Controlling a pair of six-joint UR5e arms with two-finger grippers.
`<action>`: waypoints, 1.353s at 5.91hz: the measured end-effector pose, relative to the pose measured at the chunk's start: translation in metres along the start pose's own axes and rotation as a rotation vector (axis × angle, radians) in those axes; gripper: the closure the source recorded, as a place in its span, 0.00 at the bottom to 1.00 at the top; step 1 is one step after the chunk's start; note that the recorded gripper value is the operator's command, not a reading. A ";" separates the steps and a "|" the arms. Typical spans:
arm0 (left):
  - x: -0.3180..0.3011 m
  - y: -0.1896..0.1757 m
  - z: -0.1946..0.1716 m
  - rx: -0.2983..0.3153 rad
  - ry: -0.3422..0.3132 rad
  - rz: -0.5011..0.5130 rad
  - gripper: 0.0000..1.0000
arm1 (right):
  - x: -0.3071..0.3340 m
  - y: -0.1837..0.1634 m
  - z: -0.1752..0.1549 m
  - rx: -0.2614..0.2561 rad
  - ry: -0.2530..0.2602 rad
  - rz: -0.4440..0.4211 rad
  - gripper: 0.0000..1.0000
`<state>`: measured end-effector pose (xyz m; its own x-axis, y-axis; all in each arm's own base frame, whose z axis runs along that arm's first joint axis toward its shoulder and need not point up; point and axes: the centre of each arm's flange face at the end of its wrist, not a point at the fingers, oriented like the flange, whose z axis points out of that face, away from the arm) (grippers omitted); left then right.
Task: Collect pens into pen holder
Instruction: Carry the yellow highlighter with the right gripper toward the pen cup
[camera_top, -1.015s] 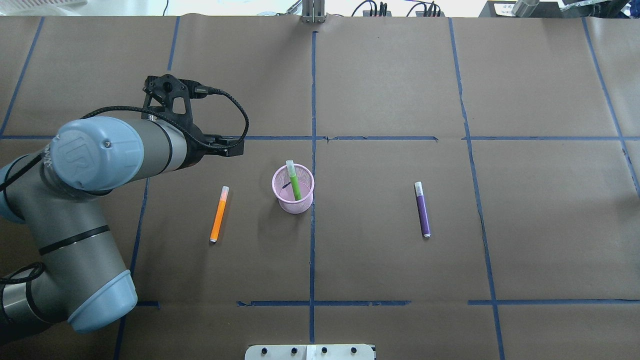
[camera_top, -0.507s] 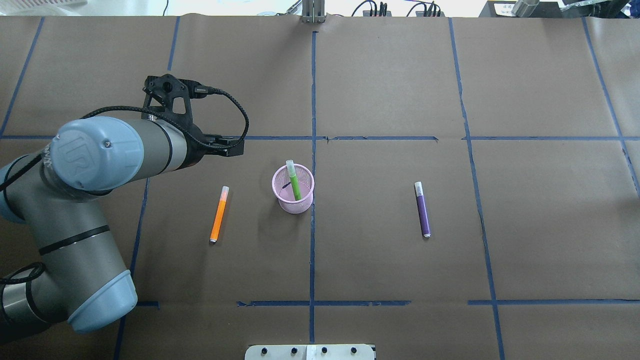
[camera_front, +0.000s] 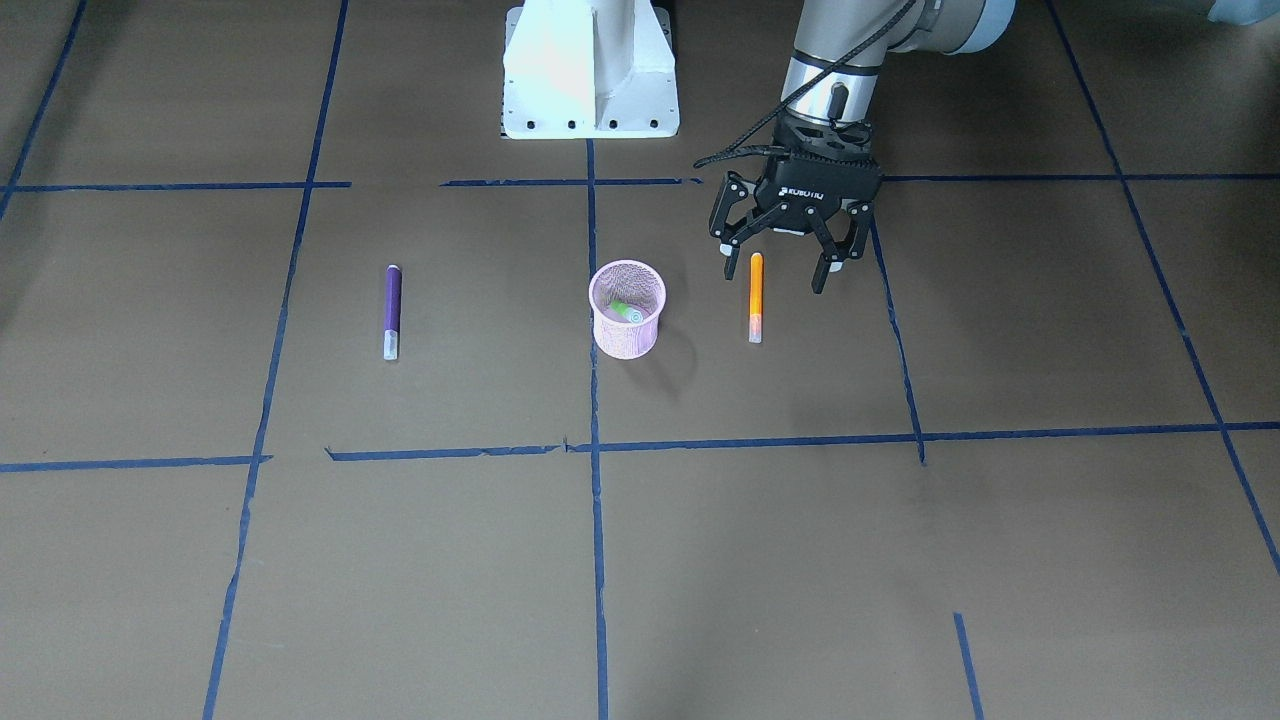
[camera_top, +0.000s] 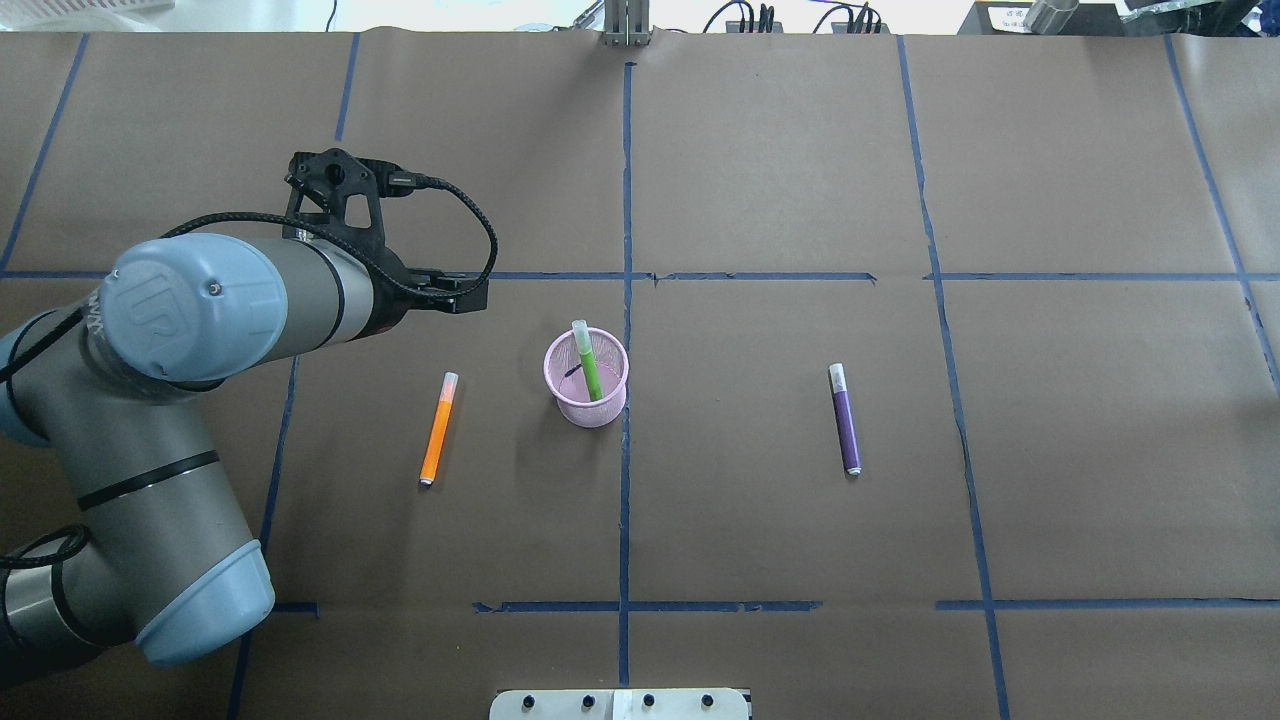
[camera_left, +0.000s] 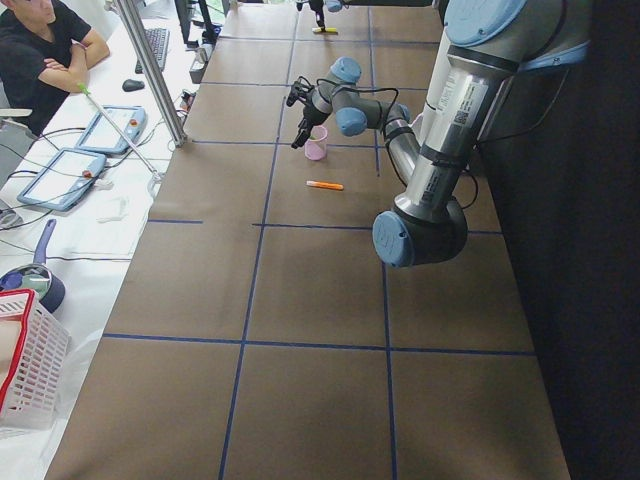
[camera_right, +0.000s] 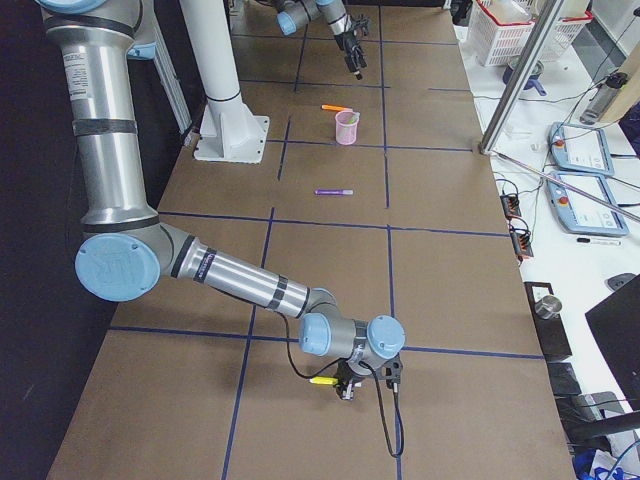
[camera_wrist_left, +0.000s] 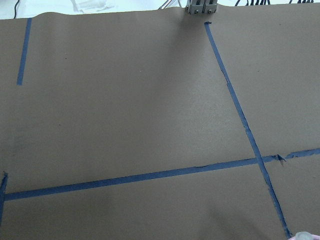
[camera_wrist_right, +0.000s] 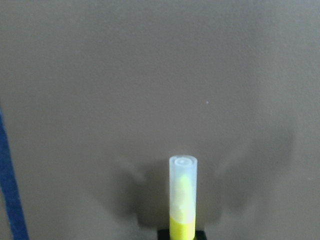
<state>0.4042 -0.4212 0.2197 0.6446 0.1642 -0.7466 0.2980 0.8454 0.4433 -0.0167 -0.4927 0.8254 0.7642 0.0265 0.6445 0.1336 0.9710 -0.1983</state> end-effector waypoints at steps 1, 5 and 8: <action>0.000 0.000 -0.001 0.001 0.002 -0.001 0.00 | -0.018 -0.008 -0.029 0.058 -0.009 -0.031 1.00; 0.003 0.003 0.000 -0.006 0.007 -0.010 0.00 | -0.202 -0.003 -0.189 0.378 -0.064 -0.221 0.99; 0.003 0.011 0.003 -0.059 0.023 -0.047 0.00 | -0.380 0.023 -0.220 0.560 -0.241 -0.388 0.99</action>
<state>0.4112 -0.4135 0.2240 0.6145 0.1348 -0.7773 0.2847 0.8810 0.3778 -0.1648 -0.5323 0.4134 0.5582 -0.3556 0.7496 -0.0260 0.8956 0.4442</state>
